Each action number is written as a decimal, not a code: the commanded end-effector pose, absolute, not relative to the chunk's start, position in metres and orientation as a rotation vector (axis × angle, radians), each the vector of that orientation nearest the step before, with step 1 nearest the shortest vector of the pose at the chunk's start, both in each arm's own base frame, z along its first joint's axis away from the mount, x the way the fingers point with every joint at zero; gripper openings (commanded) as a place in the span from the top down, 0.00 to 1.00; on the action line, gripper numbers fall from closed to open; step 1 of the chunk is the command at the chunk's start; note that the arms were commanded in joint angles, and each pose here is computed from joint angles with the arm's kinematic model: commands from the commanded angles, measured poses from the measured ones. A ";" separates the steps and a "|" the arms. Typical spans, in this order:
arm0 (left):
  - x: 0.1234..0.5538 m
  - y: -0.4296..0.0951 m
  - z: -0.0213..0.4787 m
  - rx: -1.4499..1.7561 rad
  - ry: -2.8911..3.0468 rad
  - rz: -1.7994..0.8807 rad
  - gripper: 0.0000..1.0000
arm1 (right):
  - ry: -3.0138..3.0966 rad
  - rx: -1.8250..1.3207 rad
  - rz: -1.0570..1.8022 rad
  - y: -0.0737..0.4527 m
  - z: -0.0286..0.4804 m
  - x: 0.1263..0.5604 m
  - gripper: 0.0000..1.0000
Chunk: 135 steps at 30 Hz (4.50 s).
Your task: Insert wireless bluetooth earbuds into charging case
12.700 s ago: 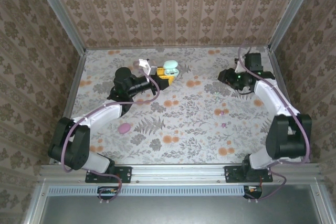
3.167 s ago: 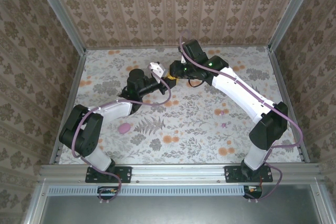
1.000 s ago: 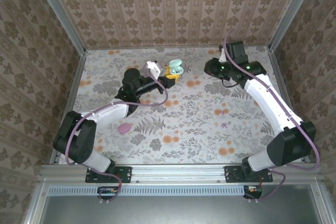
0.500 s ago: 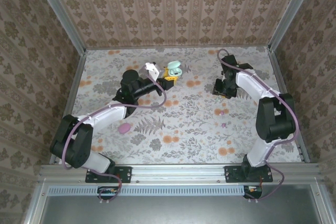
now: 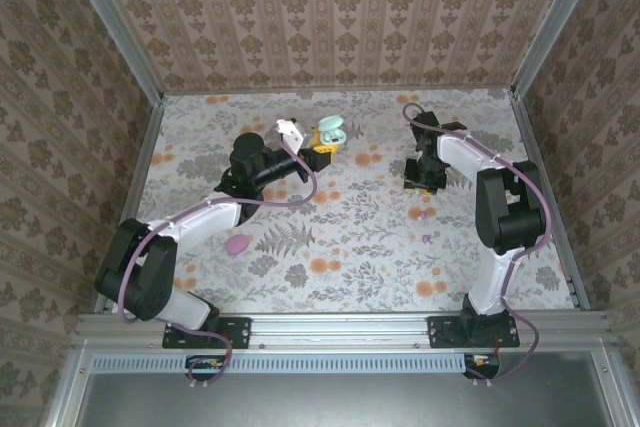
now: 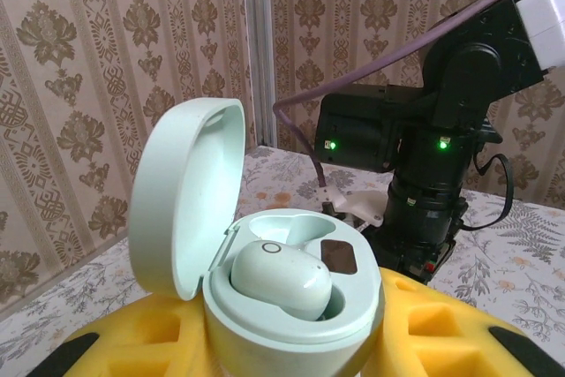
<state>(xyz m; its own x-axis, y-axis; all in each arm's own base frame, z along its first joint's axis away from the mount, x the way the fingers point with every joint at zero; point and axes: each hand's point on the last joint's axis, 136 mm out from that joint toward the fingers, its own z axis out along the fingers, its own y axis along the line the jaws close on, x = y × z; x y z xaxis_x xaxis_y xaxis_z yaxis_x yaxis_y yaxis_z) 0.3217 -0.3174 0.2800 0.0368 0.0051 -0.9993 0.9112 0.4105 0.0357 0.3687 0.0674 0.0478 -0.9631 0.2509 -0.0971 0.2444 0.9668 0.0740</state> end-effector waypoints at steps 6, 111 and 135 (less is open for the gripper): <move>0.316 -0.315 0.291 0.918 1.310 -0.860 0.75 | 3.012 0.342 0.032 0.065 0.041 0.382 0.65; 0.322 -0.313 0.284 0.904 1.349 -0.834 0.75 | 2.926 0.312 0.316 0.092 0.067 0.401 0.74; 0.312 -0.327 0.292 0.965 1.293 -1.021 0.75 | 2.229 -0.024 1.312 0.213 0.318 0.387 0.73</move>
